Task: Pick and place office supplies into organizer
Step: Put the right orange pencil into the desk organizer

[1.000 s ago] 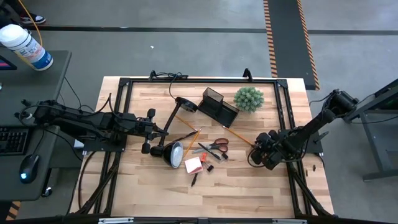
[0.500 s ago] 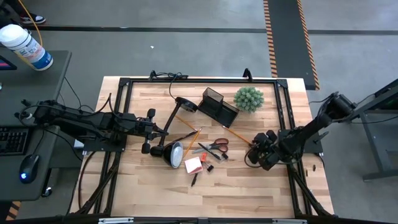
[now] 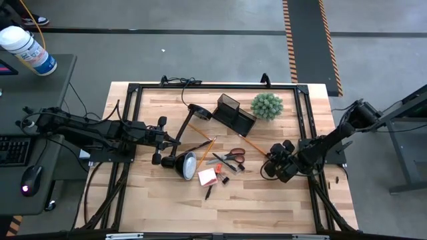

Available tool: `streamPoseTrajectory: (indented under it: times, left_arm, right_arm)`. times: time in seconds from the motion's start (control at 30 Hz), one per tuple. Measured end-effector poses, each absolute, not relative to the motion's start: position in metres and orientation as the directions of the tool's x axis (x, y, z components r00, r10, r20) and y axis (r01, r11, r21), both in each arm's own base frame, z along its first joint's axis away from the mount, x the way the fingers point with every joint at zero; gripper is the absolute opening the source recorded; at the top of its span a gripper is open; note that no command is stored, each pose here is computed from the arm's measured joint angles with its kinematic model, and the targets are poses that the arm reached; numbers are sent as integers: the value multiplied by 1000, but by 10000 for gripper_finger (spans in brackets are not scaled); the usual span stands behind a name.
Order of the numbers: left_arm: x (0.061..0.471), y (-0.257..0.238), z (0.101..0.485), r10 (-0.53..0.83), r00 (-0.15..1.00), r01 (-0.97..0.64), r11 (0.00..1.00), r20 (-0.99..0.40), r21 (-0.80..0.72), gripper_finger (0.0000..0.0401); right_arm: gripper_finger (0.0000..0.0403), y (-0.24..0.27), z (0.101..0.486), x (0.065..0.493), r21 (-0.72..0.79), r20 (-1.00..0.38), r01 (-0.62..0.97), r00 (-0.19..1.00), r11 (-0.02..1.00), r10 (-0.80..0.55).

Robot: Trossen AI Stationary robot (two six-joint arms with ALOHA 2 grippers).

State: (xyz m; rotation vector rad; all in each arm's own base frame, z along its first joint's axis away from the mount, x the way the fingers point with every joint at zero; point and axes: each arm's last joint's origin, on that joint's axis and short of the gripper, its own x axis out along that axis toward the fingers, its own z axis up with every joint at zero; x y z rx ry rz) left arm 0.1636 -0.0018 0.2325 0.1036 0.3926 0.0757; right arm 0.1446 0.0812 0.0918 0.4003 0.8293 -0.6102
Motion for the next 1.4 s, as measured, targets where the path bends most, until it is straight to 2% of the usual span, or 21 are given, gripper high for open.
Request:
streamPoseTrajectory:
  times: [0.3,0.77,1.03,1.23,1.4]
  left_arm:
    - [164,-2,233,94,921,-54,992,-377,115,1]
    - [164,-2,233,94,921,-54,992,-378,115,1]
    - [165,-2,236,93,935,-56,992,-343,116,1]
    - [168,-2,246,92,968,-55,986,-233,160,1]
    - [170,-2,258,91,990,-67,977,-110,203,1]
  right_arm:
    - [5,99,113,165,138,-806,564,542,814,-238]
    - [3,107,150,183,-10,-735,559,559,829,-385]
    - [3,114,179,199,-86,-594,548,642,832,-484]
    - [3,120,207,215,-158,-460,540,701,827,-546]
    - [2,123,235,233,-214,-385,501,746,839,-544]
